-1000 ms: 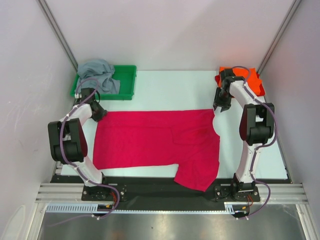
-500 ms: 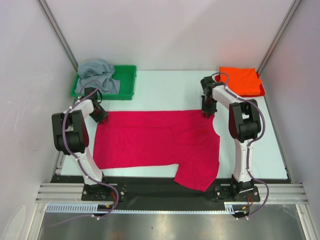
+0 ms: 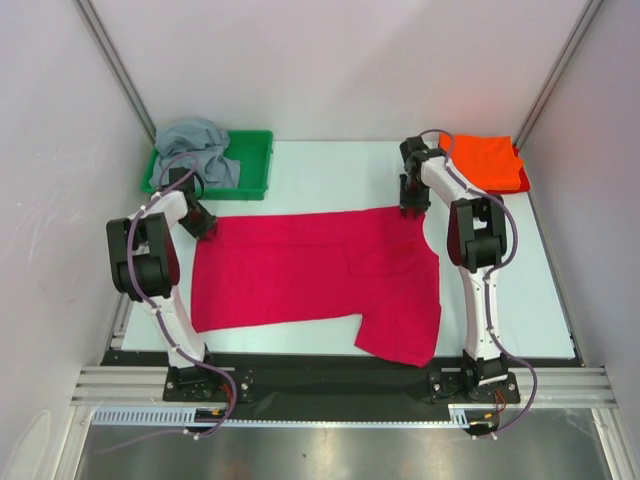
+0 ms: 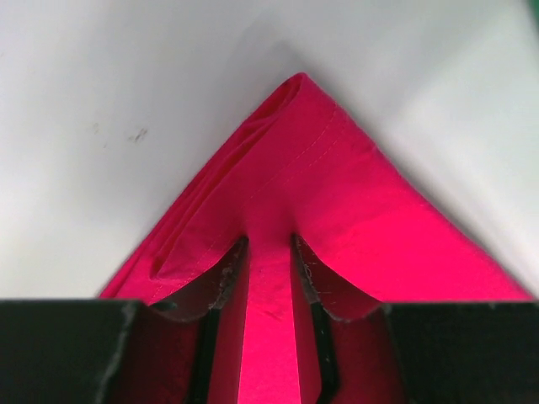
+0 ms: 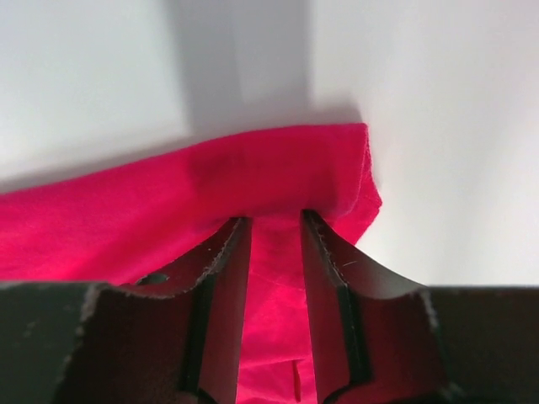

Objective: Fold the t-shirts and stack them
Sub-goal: Fold the tshirt

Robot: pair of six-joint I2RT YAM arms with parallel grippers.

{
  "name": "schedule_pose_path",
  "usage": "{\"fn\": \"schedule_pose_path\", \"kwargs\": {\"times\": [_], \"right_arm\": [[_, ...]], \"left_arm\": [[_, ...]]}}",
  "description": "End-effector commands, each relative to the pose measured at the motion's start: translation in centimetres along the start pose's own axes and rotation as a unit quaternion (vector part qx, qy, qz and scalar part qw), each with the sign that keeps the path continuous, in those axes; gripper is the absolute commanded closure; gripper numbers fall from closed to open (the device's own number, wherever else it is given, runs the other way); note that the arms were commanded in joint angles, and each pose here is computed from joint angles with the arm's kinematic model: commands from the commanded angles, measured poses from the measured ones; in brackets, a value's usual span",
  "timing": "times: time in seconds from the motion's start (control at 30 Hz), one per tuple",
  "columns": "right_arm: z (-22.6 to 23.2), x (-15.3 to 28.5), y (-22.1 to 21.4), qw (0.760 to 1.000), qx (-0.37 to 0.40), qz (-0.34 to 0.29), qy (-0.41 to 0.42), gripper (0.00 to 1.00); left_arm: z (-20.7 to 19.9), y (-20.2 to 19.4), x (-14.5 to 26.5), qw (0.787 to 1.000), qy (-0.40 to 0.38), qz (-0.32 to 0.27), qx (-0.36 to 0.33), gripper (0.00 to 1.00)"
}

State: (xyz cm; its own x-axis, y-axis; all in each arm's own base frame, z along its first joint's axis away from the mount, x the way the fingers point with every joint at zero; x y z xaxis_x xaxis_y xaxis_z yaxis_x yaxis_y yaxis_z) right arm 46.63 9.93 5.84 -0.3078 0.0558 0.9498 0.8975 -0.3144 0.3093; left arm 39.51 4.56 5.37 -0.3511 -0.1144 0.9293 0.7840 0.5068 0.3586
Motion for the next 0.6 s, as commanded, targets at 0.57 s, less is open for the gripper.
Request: {"fn": "schedule_pose_path", "kwargs": {"times": [0.57], "right_arm": [[-2.7, 13.8, -3.5, 0.993, -0.049, 0.009, 0.105, 0.33]], "left_arm": [[-1.1, 0.9, 9.9, 0.986, -0.100, -0.135, -0.014, 0.50]]}}
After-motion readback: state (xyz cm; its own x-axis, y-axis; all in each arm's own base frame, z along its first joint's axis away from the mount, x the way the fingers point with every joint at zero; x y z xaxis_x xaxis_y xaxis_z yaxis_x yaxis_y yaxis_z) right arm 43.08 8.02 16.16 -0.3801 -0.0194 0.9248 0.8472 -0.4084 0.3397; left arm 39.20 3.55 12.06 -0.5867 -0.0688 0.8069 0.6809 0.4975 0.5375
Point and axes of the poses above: each gripper's point midway between its finger pads, its own x axis back along the fingers, its own z axis along the line the jaws close on, y = z × x, the point moved 4 cm from there along x, back along the fingers, and after that the axes turned 14 degrees about -x, right-handed, at the moved point
